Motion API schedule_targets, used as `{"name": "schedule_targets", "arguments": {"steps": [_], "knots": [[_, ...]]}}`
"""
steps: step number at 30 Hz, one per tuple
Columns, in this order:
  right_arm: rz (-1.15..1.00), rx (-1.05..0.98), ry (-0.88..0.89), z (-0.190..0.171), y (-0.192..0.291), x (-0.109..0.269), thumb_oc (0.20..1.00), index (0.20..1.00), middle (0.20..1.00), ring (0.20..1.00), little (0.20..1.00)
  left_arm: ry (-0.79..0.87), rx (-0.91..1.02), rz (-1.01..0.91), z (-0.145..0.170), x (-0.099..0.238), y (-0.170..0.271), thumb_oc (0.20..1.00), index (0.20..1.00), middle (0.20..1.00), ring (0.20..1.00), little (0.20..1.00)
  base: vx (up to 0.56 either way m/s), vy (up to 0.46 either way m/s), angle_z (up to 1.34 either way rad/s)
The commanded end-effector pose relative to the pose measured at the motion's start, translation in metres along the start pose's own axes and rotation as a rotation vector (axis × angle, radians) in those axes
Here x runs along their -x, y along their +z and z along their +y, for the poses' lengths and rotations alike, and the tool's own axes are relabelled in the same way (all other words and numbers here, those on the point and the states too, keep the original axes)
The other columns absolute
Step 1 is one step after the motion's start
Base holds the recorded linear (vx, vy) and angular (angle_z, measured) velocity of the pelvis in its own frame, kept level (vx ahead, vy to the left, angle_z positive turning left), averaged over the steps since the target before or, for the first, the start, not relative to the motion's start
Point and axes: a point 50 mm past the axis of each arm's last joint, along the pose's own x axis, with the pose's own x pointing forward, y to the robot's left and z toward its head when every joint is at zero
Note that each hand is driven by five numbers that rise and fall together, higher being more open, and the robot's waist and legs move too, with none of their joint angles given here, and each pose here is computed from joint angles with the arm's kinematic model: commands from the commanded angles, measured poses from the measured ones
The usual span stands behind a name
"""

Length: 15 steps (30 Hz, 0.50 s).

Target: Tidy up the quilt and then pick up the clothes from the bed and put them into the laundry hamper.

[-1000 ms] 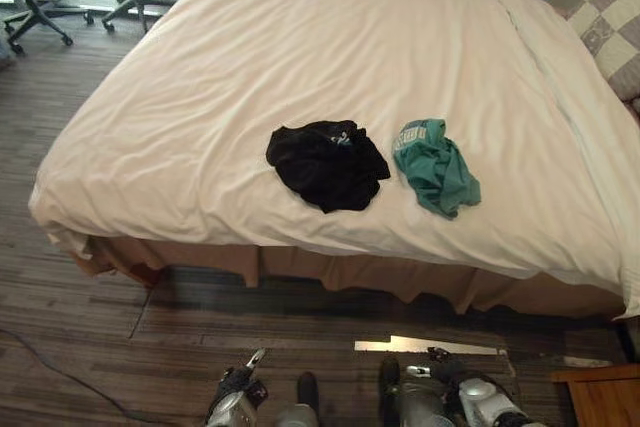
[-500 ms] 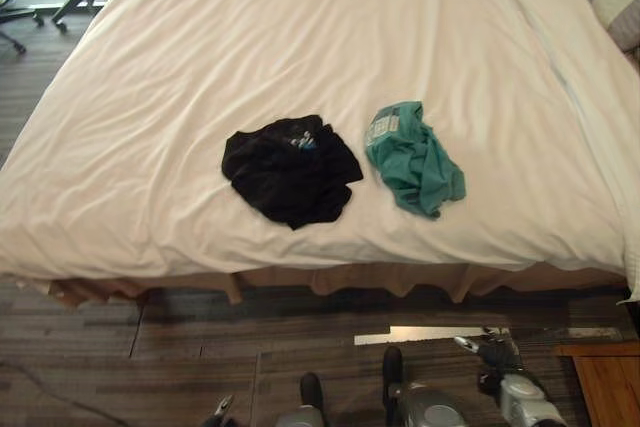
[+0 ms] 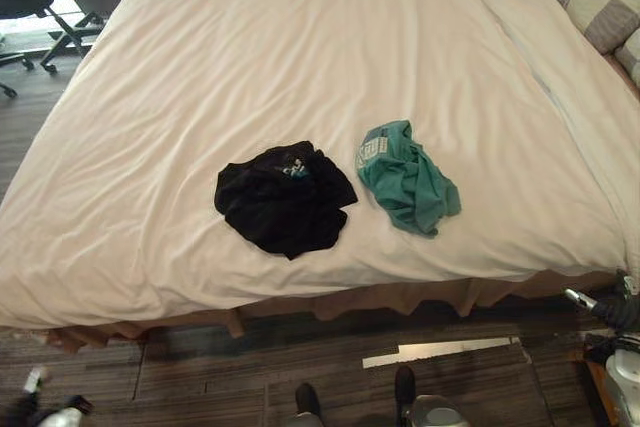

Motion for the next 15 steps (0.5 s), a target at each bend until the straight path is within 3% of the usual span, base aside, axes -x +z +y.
{"name": "schedule_targets", "arguments": {"steps": [1,3,4,5,6,7,8,9,10,11,15], "knots": [[-0.246,0.022,-0.039,-0.004,0.058,-0.014,1.000,1.000,1.000,1.000,1.000,0.054,-0.065,-0.259,0.009,-0.015,0.055,1.000,1.000,1.000,1.000,1.000,0.04,0.045,0.08],[-0.294,0.043,-0.027,-0.002,0.070,-0.016,1.000,1.000,1.000,1.000,1.000,0.020,-0.070,-0.295,-0.001,-0.012,0.063,1.000,1.000,1.000,1.000,1.000,0.06,0.051,0.01],[-0.544,0.123,0.076,0.005,0.138,-0.018,1.000,1.000,1.000,1.000,1.000,-0.670,0.047,-0.964,-0.107,0.075,0.254,1.000,1.000,1.000,1.000,1.000,0.06,0.061,0.02],[-0.538,0.118,0.066,0.002,0.137,-0.018,1.000,1.000,1.000,1.000,1.000,-0.680,0.052,-0.970,-0.110,0.077,0.258,1.000,1.000,1.000,1.000,1.000,0.05,0.071,0.09],[-0.575,0.075,0.097,0.007,0.146,-0.016,1.000,1.000,1.000,1.000,1.000,-0.844,-0.172,-1.163,-0.134,0.125,0.249,1.000,1.000,1.000,1.000,1.000,-0.01,0.002,0.67],[-0.648,0.155,0.106,0.015,0.166,-0.021,1.000,1.000,1.000,1.000,1.000,-0.937,-0.308,-1.260,-0.147,0.154,0.223,1.000,1.000,1.000,1.000,1.000,-0.01,0.003,0.60],[-0.650,0.155,0.105,0.016,0.167,-0.022,1.000,1.000,1.000,1.000,1.000,-0.934,-0.307,-1.261,-0.147,0.154,0.223,1.000,1.000,1.000,1.000,1.000,-0.05,-0.026,-0.12],[-0.792,0.180,0.155,0.031,0.209,-0.017,1.000,1.000,1.000,1.000,1.000,-0.965,-0.305,-1.280,-0.169,0.170,0.222,1.000,1.000,1.000,1.000,1.000,-0.07,-0.016,-0.73],[-0.794,0.179,0.151,0.030,0.210,-0.017,1.000,1.000,1.000,1.000,1.000,-0.963,-0.302,-1.283,-0.170,0.170,0.224,1.000,1.000,1.000,1.000,1.000,-0.15,-0.012,-0.69],[-0.930,0.185,0.194,0.040,0.247,-0.006,1.000,1.000,1.000,1.000,1.000,-1.000,-0.328,-1.353,-0.186,0.190,0.235,1.000,1.000,1.000,1.000,1.000,-0.11,-0.002,-0.21],[-1.061,0.215,0.205,0.051,0.284,0.007,1.000,1.000,1.000,1.000,1.000,-0.955,-0.352,-1.399,-0.205,0.203,0.251,1.000,1.000,1.000,1.000,1.000,-0.11,0.000,-0.33]]}}
